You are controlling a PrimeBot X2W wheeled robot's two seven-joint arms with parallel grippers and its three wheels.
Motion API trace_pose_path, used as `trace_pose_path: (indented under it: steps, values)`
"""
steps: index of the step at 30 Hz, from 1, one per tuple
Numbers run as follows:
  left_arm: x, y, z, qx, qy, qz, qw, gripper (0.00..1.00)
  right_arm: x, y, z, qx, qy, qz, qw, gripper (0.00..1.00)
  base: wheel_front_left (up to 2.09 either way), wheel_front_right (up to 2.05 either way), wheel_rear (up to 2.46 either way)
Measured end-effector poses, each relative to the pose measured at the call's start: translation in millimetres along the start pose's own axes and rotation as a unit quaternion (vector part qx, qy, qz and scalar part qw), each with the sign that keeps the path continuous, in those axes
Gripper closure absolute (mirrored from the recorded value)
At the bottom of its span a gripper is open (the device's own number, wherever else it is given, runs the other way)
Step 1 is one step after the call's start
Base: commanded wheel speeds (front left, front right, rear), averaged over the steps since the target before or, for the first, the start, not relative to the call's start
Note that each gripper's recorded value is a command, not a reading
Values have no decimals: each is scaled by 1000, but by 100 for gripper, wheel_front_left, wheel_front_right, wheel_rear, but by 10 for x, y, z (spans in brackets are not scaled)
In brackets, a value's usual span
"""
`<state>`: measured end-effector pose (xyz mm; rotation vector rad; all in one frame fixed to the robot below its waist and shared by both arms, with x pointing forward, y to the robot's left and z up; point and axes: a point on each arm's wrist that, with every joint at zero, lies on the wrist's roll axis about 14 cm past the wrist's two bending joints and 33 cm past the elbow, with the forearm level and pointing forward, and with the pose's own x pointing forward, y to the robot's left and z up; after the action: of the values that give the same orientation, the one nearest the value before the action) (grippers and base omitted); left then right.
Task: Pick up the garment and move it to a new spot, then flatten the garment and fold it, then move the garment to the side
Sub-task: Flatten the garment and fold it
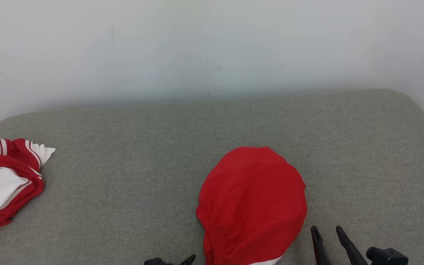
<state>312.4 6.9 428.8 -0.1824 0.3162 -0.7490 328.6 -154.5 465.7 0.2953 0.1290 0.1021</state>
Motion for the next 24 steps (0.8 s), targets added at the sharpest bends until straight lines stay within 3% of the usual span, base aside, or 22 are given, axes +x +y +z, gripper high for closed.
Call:
trace_pose_path:
  steps: [13, 23, 24]
  values:
    - [168, -95, 42, -71, 86, -25, 993, 0, -44, -59, 11, 3, -5, -11, 1000, 0, 0, 0, 0]
    - [306, -95, -70, -60, 139, -16, 988, 0, -118, -199, 3, 7, -8, -36, 999, 0, 0, 0, 0]
    - [313, -88, -89, -59, 145, -14, 988, 4, -123, -209, 2, 7, -8, -38, 999, 0, 0, 0, 0]
